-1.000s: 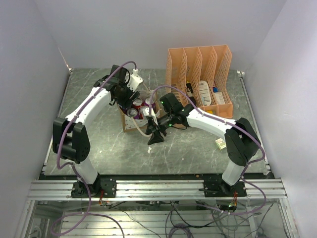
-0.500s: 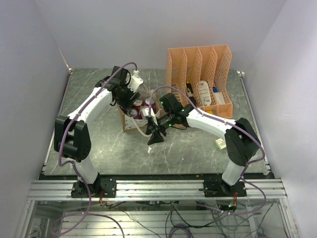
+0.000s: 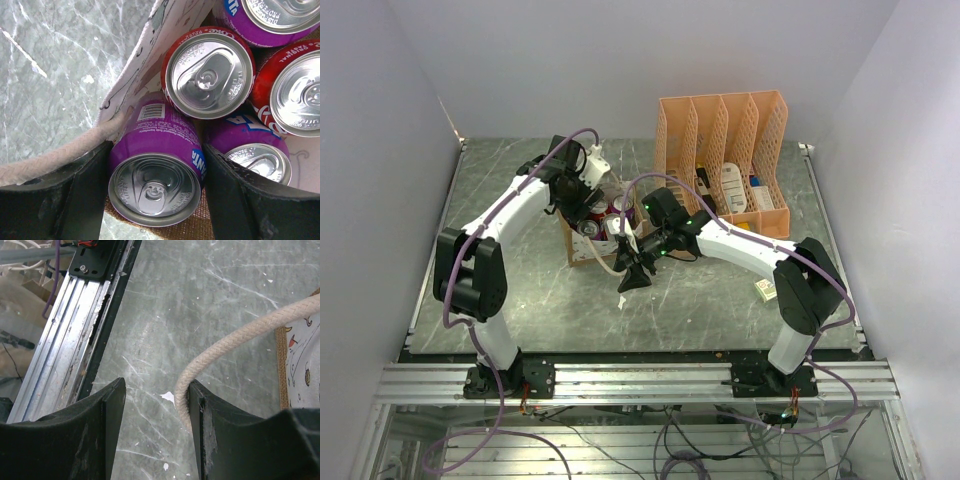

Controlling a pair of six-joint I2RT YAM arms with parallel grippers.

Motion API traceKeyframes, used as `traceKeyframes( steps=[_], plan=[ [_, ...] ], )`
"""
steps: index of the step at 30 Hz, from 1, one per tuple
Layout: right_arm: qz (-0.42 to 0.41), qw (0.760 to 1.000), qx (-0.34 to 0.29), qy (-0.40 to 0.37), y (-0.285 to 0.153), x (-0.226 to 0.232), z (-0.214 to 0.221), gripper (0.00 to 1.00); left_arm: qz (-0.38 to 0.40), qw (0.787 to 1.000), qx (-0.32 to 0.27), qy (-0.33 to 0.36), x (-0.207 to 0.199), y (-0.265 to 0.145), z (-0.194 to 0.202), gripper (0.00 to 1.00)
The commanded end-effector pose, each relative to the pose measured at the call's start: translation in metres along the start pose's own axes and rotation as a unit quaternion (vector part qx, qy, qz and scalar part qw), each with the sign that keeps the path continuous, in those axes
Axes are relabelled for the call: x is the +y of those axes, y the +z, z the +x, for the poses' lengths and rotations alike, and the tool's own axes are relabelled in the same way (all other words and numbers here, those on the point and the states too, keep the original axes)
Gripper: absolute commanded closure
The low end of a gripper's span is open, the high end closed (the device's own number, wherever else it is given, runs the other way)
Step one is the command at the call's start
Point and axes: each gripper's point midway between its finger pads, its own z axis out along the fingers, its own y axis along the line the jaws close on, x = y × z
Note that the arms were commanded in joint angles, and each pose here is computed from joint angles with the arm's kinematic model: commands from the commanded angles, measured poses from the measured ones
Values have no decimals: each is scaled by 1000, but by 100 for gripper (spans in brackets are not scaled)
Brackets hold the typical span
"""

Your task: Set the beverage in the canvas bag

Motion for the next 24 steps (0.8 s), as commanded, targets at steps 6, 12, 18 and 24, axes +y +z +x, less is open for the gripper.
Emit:
traceKeyframes(
  steps=[6,12,18,24],
  plan=[
    [-14,1000,-4,3,0,11,-4,47,-48,999,-12,-11,20,-15,-8,18],
    [-16,1000,-5,2,1,12,-5,47,-44,999,-14,-18,18,-15,-7,13],
    [-14,1000,-5,1,0,12,-6,47,-51,998,-35,-18,19,-26,-14,10],
    [-14,1000,-4,2,1,12,-5,47,-61,997,-41,-14,22,-34,-16,11]
  ],
)
